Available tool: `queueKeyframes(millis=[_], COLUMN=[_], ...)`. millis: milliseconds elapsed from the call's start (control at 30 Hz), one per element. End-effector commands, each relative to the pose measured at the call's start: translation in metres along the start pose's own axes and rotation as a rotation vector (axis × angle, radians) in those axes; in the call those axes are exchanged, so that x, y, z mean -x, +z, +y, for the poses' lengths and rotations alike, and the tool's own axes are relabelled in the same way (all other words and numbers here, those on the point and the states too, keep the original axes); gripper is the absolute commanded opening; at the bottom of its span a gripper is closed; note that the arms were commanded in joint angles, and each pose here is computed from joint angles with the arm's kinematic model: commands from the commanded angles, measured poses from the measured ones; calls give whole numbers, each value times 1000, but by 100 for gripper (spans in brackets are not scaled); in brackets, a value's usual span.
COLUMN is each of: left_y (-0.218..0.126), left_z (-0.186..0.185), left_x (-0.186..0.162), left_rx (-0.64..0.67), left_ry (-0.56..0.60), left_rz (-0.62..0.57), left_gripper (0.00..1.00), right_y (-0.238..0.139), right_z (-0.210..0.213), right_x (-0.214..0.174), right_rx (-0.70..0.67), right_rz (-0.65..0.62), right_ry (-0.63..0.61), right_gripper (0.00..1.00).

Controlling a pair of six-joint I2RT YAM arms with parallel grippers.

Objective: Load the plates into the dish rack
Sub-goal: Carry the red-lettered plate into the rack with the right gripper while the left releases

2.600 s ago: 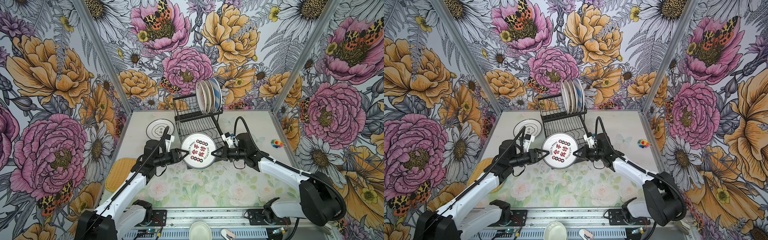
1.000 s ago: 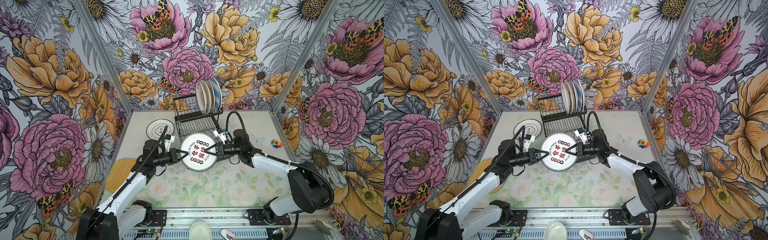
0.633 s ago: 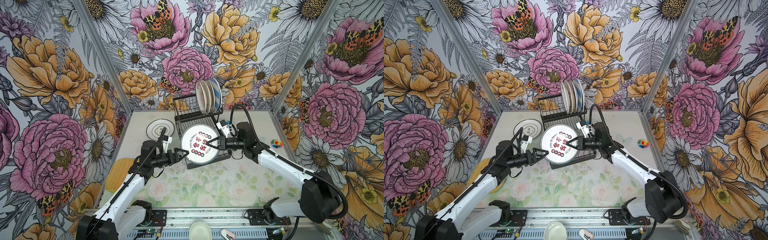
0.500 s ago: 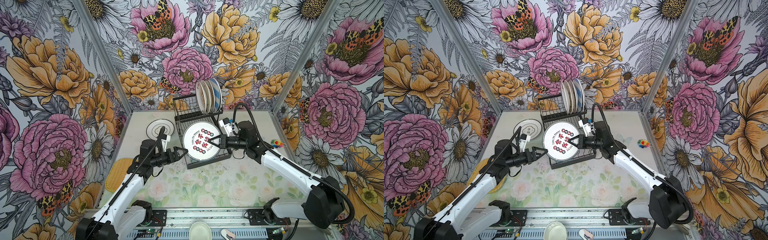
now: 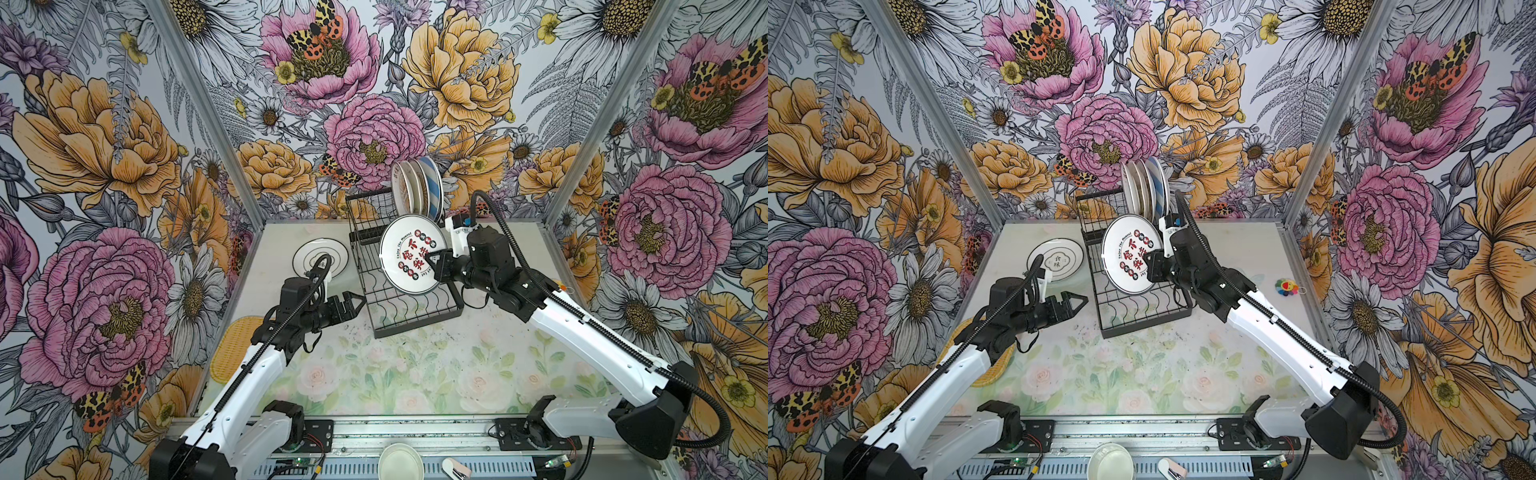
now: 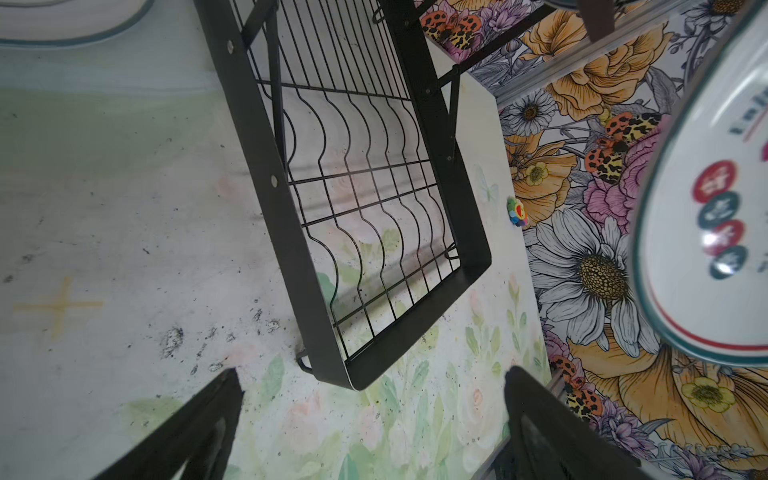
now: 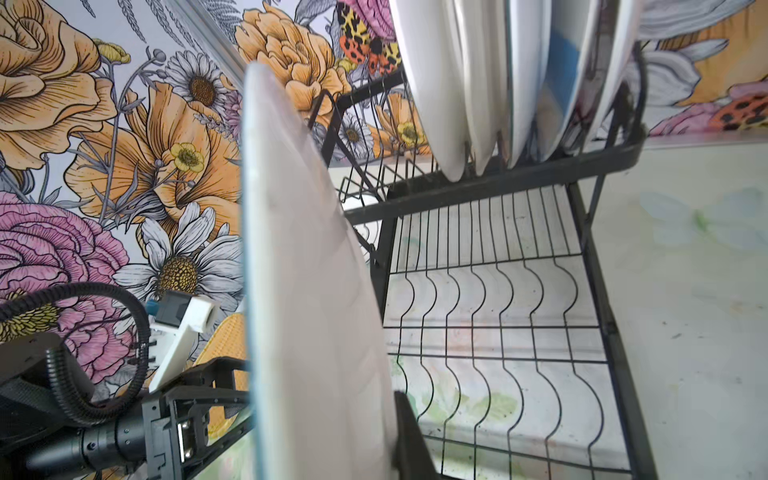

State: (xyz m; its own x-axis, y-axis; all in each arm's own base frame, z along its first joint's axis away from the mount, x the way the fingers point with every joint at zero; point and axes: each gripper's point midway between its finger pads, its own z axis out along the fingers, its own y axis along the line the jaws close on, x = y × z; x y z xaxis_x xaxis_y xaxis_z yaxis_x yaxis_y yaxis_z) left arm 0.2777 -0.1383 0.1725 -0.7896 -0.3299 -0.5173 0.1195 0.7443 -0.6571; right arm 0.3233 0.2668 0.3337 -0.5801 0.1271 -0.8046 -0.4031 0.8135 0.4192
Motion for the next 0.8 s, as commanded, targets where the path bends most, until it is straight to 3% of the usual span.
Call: queueKeyframes(millis=[0,400,767], left_y=[-3,-3,-6], left_z=[11,15,17], left_x=[11,10,6], left_rx=[69,93,94], left_ry=[20,21,21], left_rz=[-37,-43,-47], left_gripper=[99,99,99], right_y=[-10,-2,37], right_z=[3,28,32], right_x=[45,117,146], right_rx=[-125,-350,-478], right_rz=[-159,-389,-487], right_ry=[-80,-253,-357], right_gripper=[0,0,0])
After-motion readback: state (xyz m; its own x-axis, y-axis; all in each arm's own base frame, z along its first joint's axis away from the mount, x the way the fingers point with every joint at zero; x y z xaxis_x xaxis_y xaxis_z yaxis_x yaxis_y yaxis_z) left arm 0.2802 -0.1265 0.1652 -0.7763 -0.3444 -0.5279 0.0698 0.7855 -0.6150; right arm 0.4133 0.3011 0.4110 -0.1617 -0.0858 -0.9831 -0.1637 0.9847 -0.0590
